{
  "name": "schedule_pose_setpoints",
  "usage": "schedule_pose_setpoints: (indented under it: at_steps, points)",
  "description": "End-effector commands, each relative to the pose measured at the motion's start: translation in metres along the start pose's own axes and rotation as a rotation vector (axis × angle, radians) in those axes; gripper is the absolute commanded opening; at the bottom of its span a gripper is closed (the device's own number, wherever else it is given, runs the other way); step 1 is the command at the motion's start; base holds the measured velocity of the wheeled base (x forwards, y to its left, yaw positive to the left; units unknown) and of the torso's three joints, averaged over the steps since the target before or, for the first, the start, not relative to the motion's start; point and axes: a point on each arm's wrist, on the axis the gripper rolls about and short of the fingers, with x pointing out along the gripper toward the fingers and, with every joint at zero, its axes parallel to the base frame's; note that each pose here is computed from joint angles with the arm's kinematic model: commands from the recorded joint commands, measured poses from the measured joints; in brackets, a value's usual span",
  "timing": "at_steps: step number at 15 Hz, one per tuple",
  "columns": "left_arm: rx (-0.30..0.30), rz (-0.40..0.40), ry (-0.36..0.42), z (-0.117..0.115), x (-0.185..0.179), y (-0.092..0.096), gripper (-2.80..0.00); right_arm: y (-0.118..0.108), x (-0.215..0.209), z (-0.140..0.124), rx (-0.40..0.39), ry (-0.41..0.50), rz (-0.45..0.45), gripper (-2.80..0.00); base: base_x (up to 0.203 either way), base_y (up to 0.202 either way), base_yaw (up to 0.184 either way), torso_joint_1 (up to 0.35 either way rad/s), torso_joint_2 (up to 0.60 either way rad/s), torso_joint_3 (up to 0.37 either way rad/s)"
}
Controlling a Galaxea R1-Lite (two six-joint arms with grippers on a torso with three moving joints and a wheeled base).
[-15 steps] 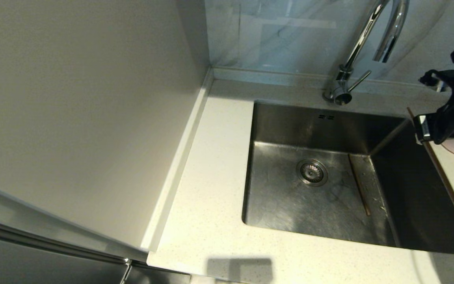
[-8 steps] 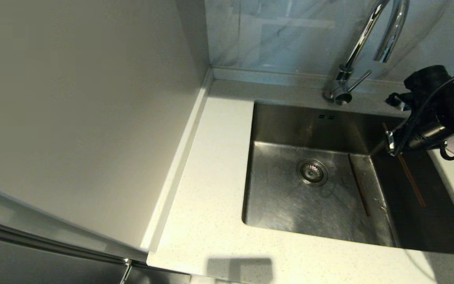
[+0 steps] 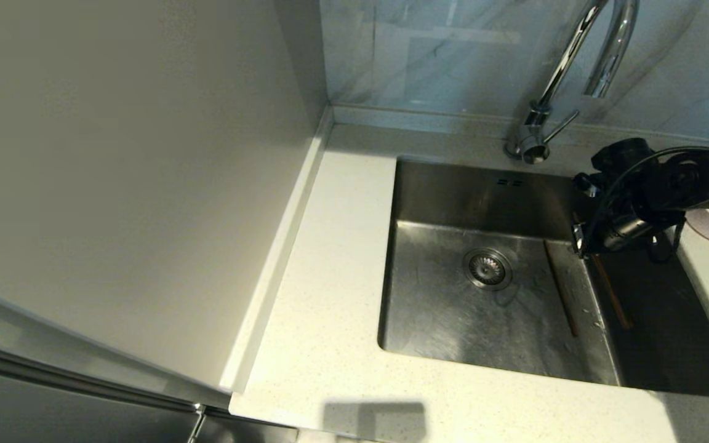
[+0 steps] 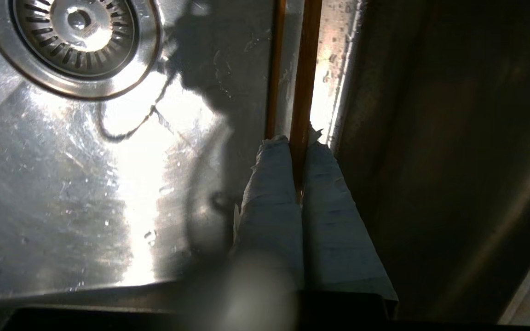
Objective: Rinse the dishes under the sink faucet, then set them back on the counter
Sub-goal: Put the chopsticks into the sink
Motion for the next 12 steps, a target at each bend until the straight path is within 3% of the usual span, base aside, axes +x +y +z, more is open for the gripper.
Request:
schedule_pose_setpoints:
  at_steps: [1,12]
  points:
    - [0.0,0.0,-0.003,0.0,0.0,0.0,-2.8,0.008,0.025,-0.005,-0.009,0.033,-0.001,-2.8,0.0,0.0,0.0,0.0,0.0,0.0]
    - [0.0,0.0,-0.003,0.0,0.0,0.0,-2.8,0.029,0.101,-0.005,0.004,-0.016,-0.008,-2.8,0.0,0.0,0.0,0.0,0.0,0.0]
